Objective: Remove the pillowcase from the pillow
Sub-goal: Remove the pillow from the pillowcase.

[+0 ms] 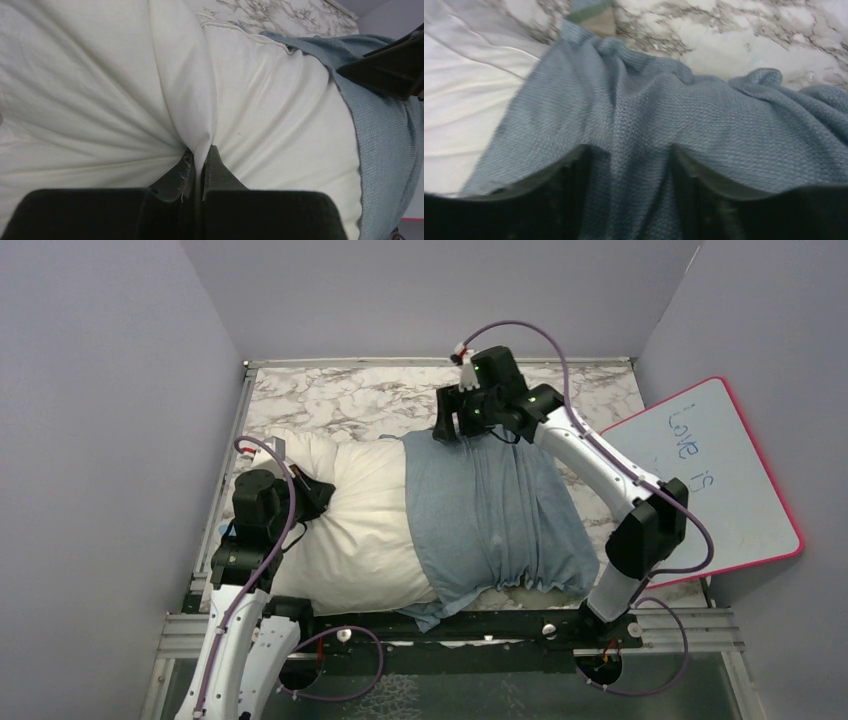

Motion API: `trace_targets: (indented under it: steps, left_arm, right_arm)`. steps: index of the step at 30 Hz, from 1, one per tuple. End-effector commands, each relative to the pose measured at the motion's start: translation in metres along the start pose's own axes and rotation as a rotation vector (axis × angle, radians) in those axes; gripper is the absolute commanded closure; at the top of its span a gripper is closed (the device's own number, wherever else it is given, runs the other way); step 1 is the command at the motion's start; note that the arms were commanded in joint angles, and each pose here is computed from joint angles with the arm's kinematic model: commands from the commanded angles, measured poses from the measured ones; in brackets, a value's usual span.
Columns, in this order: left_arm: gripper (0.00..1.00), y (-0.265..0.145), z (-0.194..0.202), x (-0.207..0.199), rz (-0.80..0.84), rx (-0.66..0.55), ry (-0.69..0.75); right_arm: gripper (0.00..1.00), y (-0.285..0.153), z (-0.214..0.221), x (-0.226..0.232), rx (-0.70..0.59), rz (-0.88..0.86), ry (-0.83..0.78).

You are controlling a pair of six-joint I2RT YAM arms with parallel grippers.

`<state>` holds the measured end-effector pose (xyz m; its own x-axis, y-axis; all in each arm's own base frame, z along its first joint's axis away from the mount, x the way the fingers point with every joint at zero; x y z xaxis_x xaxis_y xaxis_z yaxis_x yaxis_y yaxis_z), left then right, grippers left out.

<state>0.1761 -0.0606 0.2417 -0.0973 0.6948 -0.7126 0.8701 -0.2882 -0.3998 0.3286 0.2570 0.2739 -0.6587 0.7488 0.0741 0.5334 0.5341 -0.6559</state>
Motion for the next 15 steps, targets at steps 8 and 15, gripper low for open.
trace_targets:
  steps: [8,15]
  left_arm:
    - [1.00,-0.001,0.013,0.014,-0.069,0.066,-0.009]
    - [1.00,0.000,0.012,0.015,-0.083,0.057,-0.017]
  right_arm:
    - [0.99,-0.024,0.018,-0.103,0.048,0.620,0.093]
    - [0.99,-0.032,-0.002,-0.129,0.020,0.401,0.197]
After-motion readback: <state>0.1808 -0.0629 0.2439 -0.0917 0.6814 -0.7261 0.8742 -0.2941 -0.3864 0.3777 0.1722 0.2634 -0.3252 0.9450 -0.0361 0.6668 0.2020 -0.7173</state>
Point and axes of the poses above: each gripper's point midway between its finger pads, its own y axis out along the fingers, its own x axis along the line the jaws close on, z = x × y, the point moved 7 cm from there along -y, back along the fingers, and after that the axes turned 15 degrees about -y, right-handed, at the moved point
